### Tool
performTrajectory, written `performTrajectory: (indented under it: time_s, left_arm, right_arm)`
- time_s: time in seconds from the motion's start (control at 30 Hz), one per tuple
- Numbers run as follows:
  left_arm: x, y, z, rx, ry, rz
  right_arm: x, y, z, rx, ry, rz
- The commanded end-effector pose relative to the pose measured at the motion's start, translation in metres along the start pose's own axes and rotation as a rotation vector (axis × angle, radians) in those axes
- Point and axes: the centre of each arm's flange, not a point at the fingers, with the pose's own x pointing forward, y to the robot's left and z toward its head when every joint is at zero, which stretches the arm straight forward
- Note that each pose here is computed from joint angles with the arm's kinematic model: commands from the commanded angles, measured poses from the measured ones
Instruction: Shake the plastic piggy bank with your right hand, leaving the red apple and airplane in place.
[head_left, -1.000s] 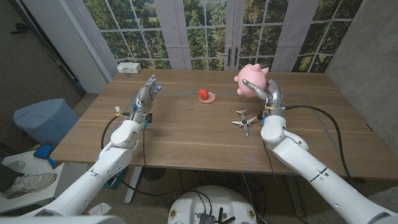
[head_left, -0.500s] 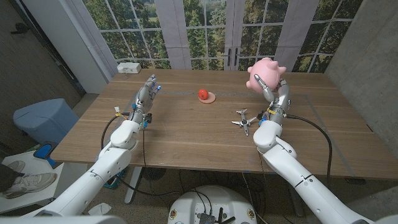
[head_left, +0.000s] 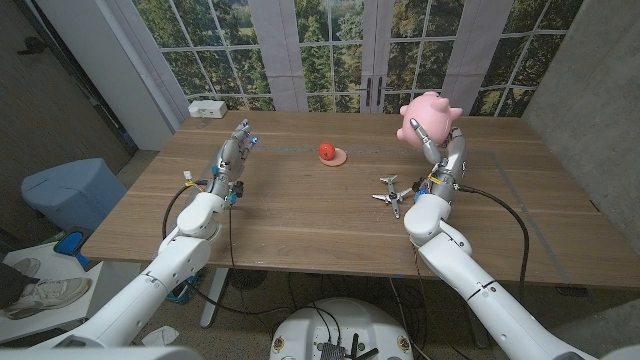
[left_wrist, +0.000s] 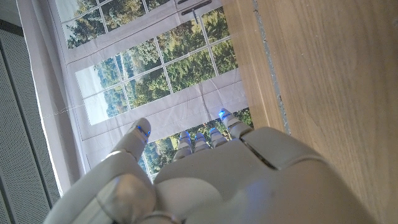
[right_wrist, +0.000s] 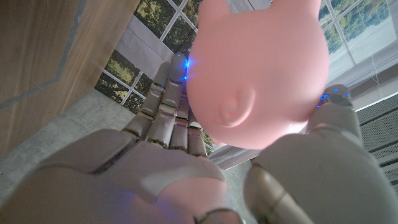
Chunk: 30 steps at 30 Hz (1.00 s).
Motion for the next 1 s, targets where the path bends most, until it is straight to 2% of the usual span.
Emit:
performTrajectory:
  time_s: [0.03, 0.13, 0.3, 0.53, 1.0]
  left_arm:
    - [0.002, 0.002, -0.001, 0.000, 0.000, 0.001]
    - [0.002, 0.002, -0.001, -0.001, -0.001, 0.001]
    - [0.002, 0.002, 0.000, 0.000, -0.003, 0.000]
    - [0.000, 0.000, 0.002, 0.001, -0.007, 0.001]
    - [-0.007, -0.001, 0.006, 0.008, -0.009, 0.003]
  right_arm:
    - [0.005, 0.005, 0.003, -0.043, -0.034, 0.098]
    - [0.008, 0.005, 0.005, -0.072, -0.050, 0.160]
    - [0.009, 0.006, 0.008, -0.110, -0.060, 0.223]
    - [0.010, 0.010, 0.014, -0.193, -0.065, 0.366]
    - [0.005, 0.015, 0.021, -0.270, -0.081, 0.460]
